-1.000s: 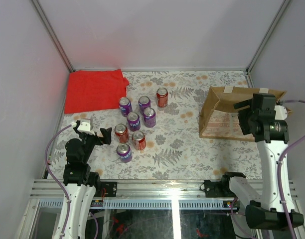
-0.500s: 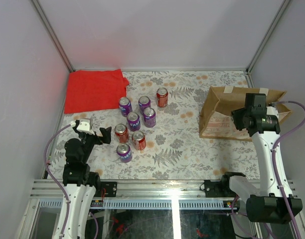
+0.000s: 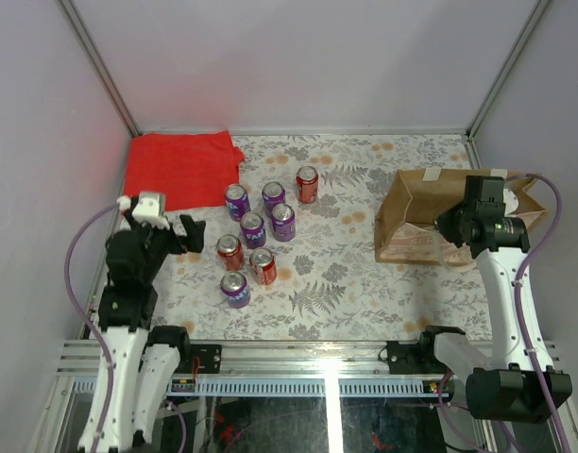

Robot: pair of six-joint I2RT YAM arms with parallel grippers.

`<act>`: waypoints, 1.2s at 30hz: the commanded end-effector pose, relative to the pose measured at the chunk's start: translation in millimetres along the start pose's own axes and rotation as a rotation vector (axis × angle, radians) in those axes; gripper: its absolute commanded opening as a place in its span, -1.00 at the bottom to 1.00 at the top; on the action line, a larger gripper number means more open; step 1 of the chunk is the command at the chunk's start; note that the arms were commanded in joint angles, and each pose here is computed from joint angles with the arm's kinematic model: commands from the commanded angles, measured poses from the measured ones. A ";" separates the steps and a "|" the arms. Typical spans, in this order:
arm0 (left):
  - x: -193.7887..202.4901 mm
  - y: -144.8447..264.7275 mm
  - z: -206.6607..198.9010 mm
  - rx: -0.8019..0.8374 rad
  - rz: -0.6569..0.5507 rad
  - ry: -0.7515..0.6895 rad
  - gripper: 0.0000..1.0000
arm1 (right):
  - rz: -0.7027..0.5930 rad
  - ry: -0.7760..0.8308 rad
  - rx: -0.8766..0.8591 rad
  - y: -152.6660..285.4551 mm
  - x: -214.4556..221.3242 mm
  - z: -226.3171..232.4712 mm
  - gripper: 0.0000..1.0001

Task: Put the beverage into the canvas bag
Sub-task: Adjust the canvas bag at the center of the board.

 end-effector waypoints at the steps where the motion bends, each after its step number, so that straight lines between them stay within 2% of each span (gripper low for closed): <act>1: -0.8 -19.1 -3.7 -0.042 0.287 0.083 0.99 | 0.072 0.191 -0.128 10.4 6.3 7.8 -1.00; 3: -10.8 -31.0 -10.8 -0.019 0.357 0.120 0.99 | 0.100 0.243 -0.156 12.9 9.1 8.5 -1.00; 7: -43.3 -46.5 -33.9 0.107 0.319 0.181 0.99 | 0.136 0.354 -0.184 20.6 11.9 6.2 -1.00; 13: -68.0 -62.5 -53.5 0.208 0.361 0.228 0.99 | 0.197 0.543 -0.253 30.7 16.4 3.1 -1.00; 25: -72.3 -78.2 -114.2 0.430 0.504 0.204 0.93 | 0.200 0.831 -0.449 47.5 19.6 12.5 -1.00; 36: -74.7 -107.3 -192.5 0.595 0.580 0.149 0.87 | 0.177 0.936 -0.647 62.9 34.4 27.6 -1.00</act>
Point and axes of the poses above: each gripper's point midway between its finger pads, its own y axis back along the fingers, its own z axis along the line the jaws close on, x = y × z, the point moved 6 cm from there along y, back along the fingers, and after that the axes turned 14 degrees about y, right-handed, at the moved point
